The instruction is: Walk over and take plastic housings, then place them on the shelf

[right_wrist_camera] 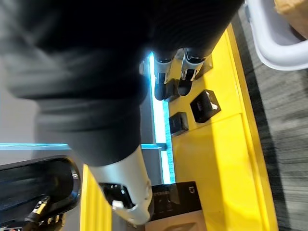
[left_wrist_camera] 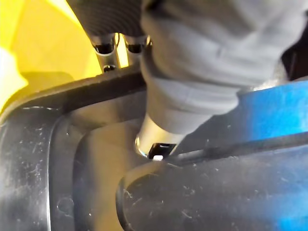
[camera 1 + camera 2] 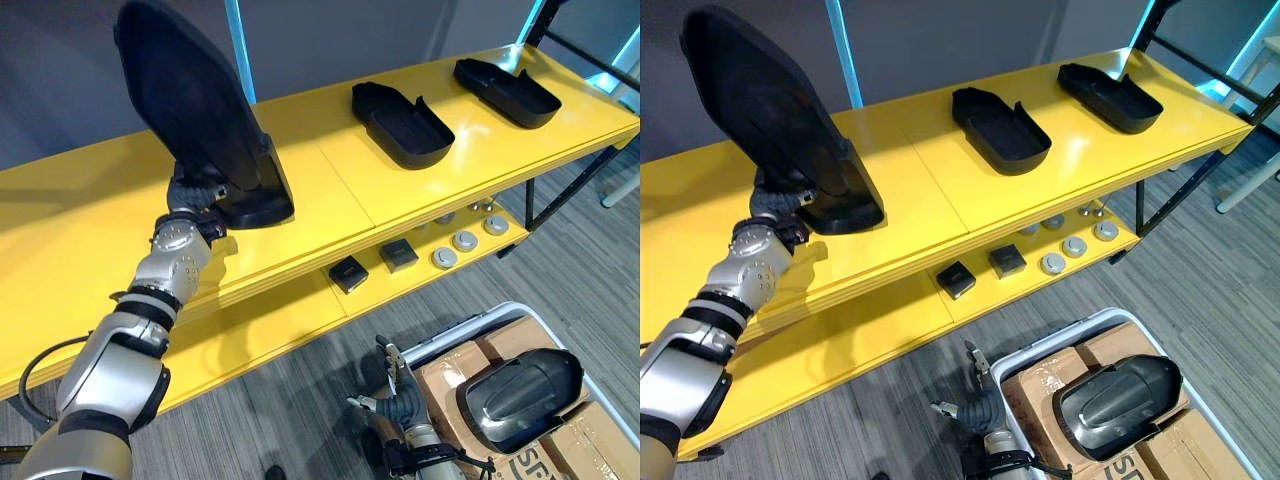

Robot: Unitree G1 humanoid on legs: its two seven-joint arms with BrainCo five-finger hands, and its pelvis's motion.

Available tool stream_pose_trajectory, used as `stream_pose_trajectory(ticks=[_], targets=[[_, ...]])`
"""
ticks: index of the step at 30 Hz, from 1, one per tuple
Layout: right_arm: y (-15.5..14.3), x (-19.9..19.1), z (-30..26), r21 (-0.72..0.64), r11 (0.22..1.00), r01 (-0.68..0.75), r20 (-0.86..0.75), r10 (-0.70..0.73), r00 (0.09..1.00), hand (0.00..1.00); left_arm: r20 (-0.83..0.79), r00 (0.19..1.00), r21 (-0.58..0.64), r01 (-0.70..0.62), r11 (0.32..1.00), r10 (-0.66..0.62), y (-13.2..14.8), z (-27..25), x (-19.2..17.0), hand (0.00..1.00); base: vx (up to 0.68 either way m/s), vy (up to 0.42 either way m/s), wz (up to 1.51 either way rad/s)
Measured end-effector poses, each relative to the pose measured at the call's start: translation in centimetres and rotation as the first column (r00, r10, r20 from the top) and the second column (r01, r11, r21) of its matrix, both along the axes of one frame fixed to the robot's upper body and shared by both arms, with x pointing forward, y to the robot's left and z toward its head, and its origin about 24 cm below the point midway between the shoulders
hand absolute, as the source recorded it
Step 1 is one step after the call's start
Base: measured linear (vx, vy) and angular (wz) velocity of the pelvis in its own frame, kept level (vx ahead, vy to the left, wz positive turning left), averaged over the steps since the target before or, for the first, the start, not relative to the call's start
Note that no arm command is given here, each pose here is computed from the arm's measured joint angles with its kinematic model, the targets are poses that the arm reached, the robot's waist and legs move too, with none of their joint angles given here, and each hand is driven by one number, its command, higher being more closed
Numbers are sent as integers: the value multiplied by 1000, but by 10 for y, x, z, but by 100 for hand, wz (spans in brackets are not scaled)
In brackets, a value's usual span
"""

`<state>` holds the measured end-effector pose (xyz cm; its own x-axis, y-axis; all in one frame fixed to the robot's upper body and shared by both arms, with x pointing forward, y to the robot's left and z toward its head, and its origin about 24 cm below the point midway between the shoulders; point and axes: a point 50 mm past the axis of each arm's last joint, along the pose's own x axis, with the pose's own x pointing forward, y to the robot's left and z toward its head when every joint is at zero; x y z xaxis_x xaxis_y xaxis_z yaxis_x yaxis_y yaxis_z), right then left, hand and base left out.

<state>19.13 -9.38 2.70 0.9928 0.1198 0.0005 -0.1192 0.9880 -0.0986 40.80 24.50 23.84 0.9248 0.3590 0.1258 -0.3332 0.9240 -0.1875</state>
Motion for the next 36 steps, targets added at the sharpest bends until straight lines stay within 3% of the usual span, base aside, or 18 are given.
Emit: stream_pose_trajectory(ticks=[1, 2, 36], targets=[[1, 2, 2, -1, 1000, -7, 12, 7, 1000, 0, -4, 1000, -8, -27, 1000, 27, 3, 5, 1, 100, -2, 27, 3], [2, 3, 3, -3, 1000, -13, 17, 13, 1000, 0, -6, 999, -14, -38, 999, 38, 5, 7, 1, 0, 0, 0, 0], [11, 0, 2, -46, 996, -73, 25, 74, 997, 0, 31, 976, -100, -212, 972, 216, 14, 42, -3, 0, 4, 45, -1]])
